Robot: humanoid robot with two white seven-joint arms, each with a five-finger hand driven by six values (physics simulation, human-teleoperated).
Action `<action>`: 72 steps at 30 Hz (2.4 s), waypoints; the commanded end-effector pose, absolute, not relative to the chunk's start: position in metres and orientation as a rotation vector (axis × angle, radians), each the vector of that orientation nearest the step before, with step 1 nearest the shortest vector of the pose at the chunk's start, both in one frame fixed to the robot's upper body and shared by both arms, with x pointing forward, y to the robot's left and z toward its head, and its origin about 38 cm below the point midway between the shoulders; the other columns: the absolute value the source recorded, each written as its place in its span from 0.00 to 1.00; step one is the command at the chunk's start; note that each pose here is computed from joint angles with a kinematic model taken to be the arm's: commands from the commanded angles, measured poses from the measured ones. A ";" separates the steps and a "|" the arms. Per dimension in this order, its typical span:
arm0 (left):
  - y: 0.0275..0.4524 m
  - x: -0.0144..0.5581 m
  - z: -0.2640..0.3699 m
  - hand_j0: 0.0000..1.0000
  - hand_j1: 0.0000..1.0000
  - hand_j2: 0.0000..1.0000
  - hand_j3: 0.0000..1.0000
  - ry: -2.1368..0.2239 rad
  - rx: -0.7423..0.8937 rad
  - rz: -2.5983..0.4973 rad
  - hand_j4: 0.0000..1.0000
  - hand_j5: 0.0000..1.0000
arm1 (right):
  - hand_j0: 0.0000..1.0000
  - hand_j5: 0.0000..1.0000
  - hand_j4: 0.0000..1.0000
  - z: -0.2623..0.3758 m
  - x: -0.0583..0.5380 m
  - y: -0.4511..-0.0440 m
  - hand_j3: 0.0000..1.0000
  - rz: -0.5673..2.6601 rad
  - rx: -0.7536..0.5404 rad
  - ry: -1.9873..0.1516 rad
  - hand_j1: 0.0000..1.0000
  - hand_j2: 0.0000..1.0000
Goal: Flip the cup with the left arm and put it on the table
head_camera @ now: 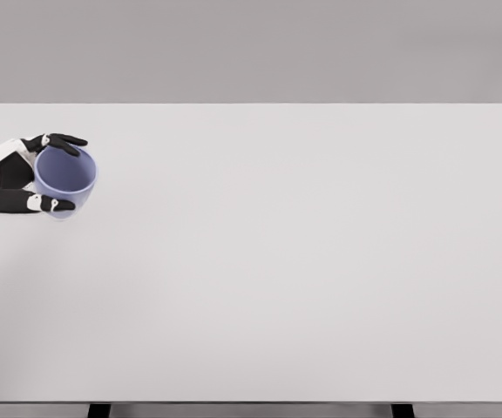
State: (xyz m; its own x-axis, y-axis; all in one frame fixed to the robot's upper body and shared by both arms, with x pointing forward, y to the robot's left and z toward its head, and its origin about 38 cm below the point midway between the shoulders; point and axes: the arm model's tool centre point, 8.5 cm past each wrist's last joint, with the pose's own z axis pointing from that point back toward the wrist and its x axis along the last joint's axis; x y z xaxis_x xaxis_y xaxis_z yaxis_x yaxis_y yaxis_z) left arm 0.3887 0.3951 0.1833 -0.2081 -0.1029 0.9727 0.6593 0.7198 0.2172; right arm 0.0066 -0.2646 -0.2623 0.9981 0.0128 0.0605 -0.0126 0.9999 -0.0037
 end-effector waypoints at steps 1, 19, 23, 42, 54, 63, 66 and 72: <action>0.383 0.397 0.141 0.57 0.57 0.57 0.57 -1.555 -0.534 -0.566 0.57 0.57 | 1.00 1.00 1.00 -0.262 0.007 -0.265 1.00 0.013 -0.003 -0.060 1.00 1.00; 0.339 0.427 0.109 0.82 0.82 0.82 0.82 -1.478 -0.633 -0.437 0.82 0.82 | 1.00 1.00 1.00 -0.262 0.006 -0.265 1.00 0.013 -0.003 -0.059 1.00 1.00; 0.339 0.427 0.109 0.93 0.93 0.93 0.93 -1.481 -0.633 -0.437 0.93 0.93 | 1.00 1.00 1.00 -0.262 0.006 -0.265 1.00 0.013 -0.003 -0.059 1.00 1.00; 0.334 0.439 0.132 1.00 1.00 1.00 1.00 -1.531 -0.639 -0.465 1.00 1.00 | 1.00 1.00 1.00 -0.262 0.006 -0.265 1.00 0.013 -0.003 -0.059 1.00 1.00; 0.336 0.441 0.136 1.00 1.00 1.00 1.00 -1.542 -0.634 -0.466 1.00 1.00 | 1.00 1.00 1.00 -0.262 0.006 -0.265 1.00 0.013 -0.003 -0.059 1.00 1.00; 0.337 0.445 0.143 1.00 1.00 1.00 1.00 -1.557 -0.629 -0.470 1.00 1.00 | 1.00 1.00 1.00 -0.262 0.006 -0.265 1.00 0.013 -0.003 -0.059 1.00 1.00; 0.338 0.446 0.146 1.00 1.00 1.00 1.00 -1.565 -0.625 -0.470 1.00 1.00 | 1.00 1.00 1.00 -0.262 0.006 -0.265 1.00 0.013 -0.003 -0.059 1.00 1.00; 0.341 0.452 0.159 1.00 1.00 1.00 1.00 -1.589 -0.616 -0.482 1.00 1.00 | 1.00 1.00 1.00 -0.262 0.006 -0.265 1.00 0.013 -0.003 -0.060 1.00 1.00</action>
State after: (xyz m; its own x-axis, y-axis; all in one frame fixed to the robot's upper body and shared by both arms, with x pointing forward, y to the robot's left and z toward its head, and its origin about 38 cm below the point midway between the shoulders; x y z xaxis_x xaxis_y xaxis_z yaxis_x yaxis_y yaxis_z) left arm 0.4523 0.3387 0.1580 -0.0546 0.1045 0.9930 0.6432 0.7644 -0.0451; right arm 0.0056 -0.2646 -0.2623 0.9982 0.0130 0.0589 -0.0128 0.9999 -0.0036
